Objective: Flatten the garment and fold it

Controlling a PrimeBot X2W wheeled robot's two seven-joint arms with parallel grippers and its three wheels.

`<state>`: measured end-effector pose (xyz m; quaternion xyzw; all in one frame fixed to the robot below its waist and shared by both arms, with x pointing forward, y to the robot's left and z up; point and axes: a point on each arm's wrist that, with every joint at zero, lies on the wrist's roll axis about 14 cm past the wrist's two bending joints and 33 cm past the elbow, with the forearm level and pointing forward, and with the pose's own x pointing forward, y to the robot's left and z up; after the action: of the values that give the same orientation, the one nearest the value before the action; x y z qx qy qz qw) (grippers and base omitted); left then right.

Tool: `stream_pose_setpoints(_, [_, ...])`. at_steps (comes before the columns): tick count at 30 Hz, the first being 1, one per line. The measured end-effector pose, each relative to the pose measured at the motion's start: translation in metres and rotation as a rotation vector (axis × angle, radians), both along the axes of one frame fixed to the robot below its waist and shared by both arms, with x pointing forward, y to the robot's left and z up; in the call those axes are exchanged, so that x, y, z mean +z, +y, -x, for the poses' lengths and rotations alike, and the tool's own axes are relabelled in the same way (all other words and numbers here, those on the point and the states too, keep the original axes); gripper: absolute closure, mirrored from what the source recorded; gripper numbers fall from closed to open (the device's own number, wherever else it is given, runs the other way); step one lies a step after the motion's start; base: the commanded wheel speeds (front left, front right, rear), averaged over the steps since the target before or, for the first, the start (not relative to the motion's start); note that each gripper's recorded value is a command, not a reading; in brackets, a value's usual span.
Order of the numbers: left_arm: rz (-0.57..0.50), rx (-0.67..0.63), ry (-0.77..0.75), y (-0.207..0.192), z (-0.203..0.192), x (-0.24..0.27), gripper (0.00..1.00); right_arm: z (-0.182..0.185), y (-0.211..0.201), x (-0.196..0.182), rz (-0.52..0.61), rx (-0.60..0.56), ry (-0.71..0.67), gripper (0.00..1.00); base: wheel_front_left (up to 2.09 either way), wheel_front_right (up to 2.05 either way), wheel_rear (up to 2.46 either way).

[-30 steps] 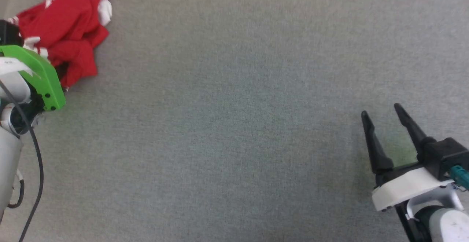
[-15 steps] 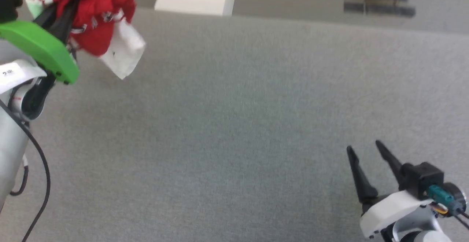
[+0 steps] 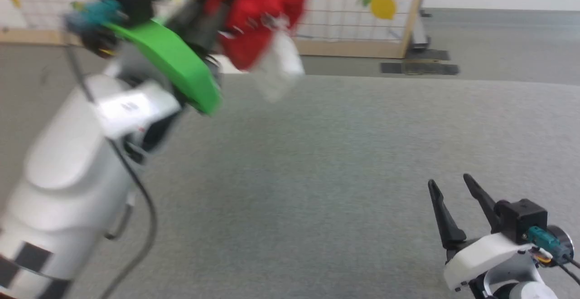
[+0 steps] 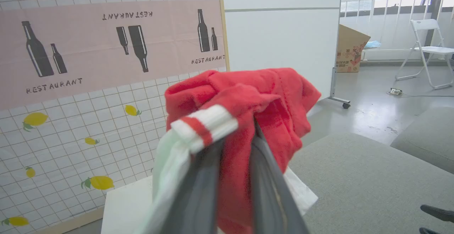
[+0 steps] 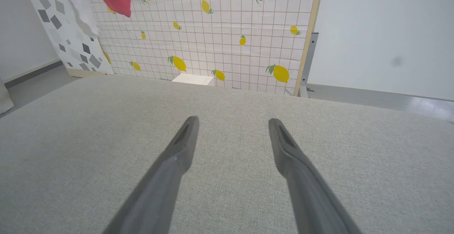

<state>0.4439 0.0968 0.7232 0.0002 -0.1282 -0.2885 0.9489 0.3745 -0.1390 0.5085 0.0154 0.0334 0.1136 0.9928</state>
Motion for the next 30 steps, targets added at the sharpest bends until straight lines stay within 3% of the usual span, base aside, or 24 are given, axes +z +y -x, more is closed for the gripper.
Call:
stream_pose_setpoints(6, [0.014,-0.135,0.152,-0.073,0.007,-0.062,1.0,0.005,-0.035,0.014,0.007,-0.101,-0.041,0.0,0.0,0.0,0.0])
stream_pose_setpoints(13, [-0.019,-0.207,0.267,-0.133,0.001,-0.127,1.0,0.01,-0.075,0.017,0.025,-0.221,-0.056,0.0,0.0,0.0,0.0])
stream_pose_setpoints(19, [-0.182,-0.204,0.438,-0.141,-0.006,-0.22,1.0,0.011,-0.091,0.001,0.037,-0.279,-0.013,0.0,0.0,0.0,0.0])
stream_pose_setpoints(26, [-0.354,-0.259,0.635,-0.14,0.012,-0.305,1.0,0.012,-0.101,-0.02,0.041,-0.321,0.049,0.0,0.0,0.0,0.0])
stream_pose_setpoints(27, [-0.362,-0.262,0.652,-0.14,0.014,-0.311,0.41,0.012,-0.101,-0.022,0.04,-0.32,0.056,0.0,0.0,0.0,0.0])
stream_pose_setpoints(28, [-0.359,-0.264,0.655,-0.14,0.014,-0.312,0.0,0.011,-0.099,-0.024,0.039,-0.317,0.06,0.0,0.0,0.0,0.0])
stream_pose_setpoints(30, [-0.35,-0.259,0.655,-0.139,0.014,-0.311,0.0,0.009,-0.095,-0.025,0.035,-0.304,0.064,0.0,0.0,0.0,0.0])
